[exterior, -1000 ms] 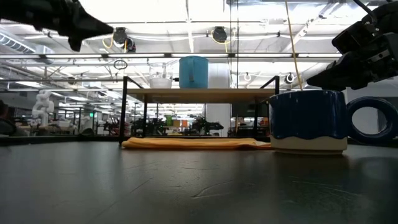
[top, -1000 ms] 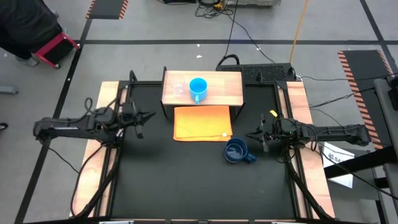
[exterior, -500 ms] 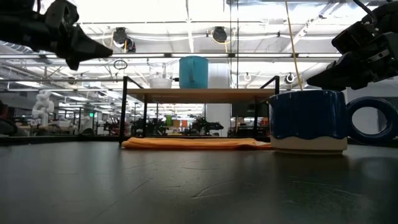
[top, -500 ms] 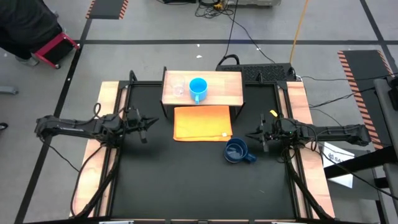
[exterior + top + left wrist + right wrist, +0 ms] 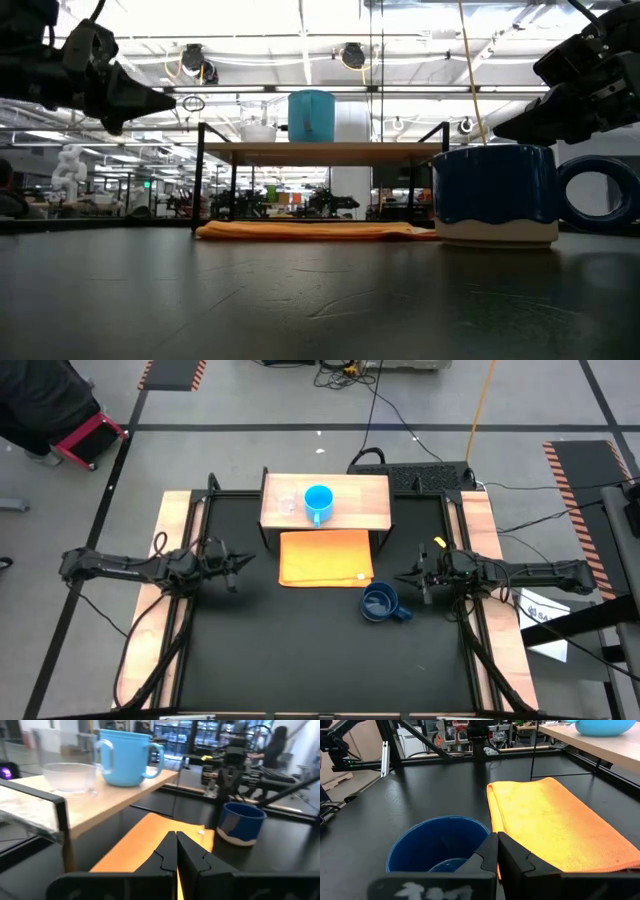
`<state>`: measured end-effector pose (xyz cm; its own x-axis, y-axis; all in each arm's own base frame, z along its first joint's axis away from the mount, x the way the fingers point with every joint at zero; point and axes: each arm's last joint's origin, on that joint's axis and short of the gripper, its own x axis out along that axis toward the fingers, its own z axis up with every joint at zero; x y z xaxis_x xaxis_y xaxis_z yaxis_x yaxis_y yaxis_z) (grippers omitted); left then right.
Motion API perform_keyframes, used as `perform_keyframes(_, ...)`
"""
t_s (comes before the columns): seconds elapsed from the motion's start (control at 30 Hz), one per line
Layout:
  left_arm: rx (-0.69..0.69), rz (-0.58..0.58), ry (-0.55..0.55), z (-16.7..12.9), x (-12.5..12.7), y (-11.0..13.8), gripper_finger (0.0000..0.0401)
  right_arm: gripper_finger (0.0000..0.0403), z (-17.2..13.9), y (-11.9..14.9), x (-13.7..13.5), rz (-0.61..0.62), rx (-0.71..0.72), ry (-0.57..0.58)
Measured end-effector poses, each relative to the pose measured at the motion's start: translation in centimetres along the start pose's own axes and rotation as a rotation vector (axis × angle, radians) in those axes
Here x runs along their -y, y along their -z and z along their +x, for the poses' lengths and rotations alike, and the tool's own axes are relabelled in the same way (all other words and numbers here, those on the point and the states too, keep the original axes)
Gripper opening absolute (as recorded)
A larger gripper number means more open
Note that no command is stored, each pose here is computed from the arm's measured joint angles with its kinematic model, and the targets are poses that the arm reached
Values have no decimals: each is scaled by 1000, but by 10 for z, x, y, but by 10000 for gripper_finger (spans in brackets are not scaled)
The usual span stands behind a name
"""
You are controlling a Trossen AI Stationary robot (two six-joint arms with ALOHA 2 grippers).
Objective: Stack small to large cups/mugs on shelf
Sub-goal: Put the dark blue mug on the shelf
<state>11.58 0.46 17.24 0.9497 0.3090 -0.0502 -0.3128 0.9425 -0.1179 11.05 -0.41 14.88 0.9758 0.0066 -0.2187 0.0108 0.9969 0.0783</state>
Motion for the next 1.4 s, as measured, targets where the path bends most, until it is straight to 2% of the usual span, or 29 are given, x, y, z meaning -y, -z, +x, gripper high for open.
perform_keyframes(0.17,-24,60,45,0,1,4,0,0,0,0,0,0,0,0)
perform_keyframes(0.37,-53,121,42,0,0,7,0,0,0,0,0,-2,0,0)
perform_keyframes(1.0,-99,130,46,-1,0,12,1,0,0,-3,0,-54,32,-8)
perform_keyframes(1.23,-103,115,76,-1,1,12,5,0,-3,-21,-6,-39,210,-171)
perform_keyframes(1.4,-92,131,82,-1,1,11,2,0,-2,-20,-6,-31,189,-176)
